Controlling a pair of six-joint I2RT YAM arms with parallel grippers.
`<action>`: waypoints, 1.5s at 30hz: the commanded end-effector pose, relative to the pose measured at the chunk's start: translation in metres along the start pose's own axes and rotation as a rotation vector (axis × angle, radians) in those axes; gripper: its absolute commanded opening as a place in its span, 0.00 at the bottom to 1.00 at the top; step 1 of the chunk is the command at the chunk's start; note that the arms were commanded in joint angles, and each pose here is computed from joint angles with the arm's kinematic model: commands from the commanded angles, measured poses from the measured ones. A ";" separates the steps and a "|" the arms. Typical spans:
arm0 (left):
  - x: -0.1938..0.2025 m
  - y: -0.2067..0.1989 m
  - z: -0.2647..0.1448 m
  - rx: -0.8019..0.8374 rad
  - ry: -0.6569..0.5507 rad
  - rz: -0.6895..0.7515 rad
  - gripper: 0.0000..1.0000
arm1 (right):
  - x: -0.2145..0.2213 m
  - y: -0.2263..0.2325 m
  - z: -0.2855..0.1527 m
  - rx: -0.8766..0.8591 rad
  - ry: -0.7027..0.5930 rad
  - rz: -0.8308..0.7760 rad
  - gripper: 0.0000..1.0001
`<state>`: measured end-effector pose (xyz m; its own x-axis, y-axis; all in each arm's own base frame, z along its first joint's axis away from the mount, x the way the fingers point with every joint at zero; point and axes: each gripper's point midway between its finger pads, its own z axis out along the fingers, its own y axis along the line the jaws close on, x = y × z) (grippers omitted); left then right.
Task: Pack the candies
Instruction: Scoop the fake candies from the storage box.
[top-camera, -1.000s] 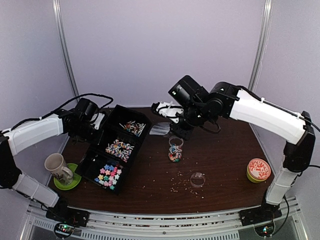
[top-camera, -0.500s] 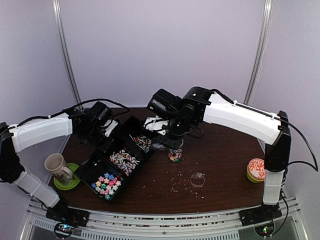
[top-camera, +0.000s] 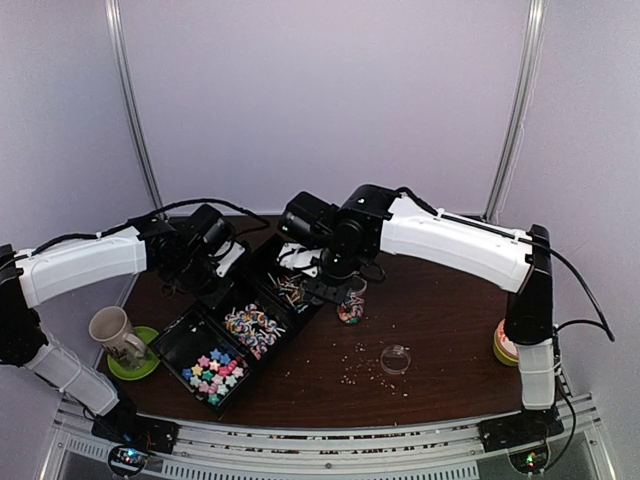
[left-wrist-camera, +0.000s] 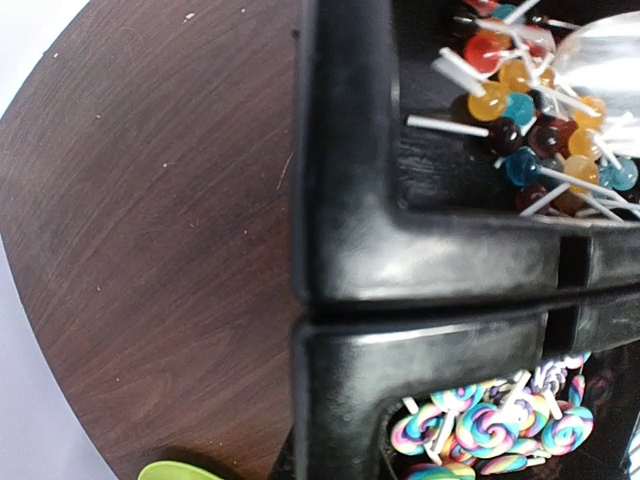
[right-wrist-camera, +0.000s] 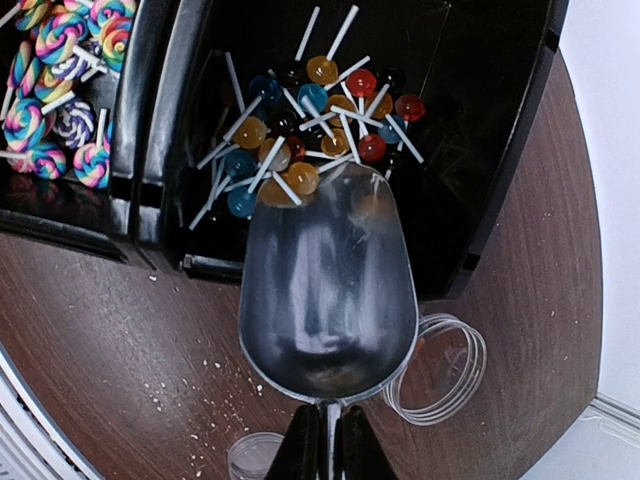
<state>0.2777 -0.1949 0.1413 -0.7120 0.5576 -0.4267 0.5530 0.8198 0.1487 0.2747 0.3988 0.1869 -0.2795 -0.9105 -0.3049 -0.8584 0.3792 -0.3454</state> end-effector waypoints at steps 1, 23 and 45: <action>-0.050 -0.002 -0.049 0.055 -0.236 -0.090 0.00 | -0.012 0.012 0.013 -0.047 -0.031 0.029 0.00; -0.052 -0.003 -0.053 0.074 -0.252 -0.115 0.00 | -0.073 0.039 0.051 -0.130 -0.454 0.204 0.00; -0.049 0.012 -0.036 0.105 -0.236 -0.154 0.00 | -0.081 0.024 0.009 -0.184 -0.802 0.296 0.00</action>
<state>0.2739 -0.1757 0.1445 -0.7844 0.4674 -0.4077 0.4823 0.8730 0.0729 0.2878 0.4794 0.1586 -0.2170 -0.4723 -0.8543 -0.8557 0.5133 -0.0664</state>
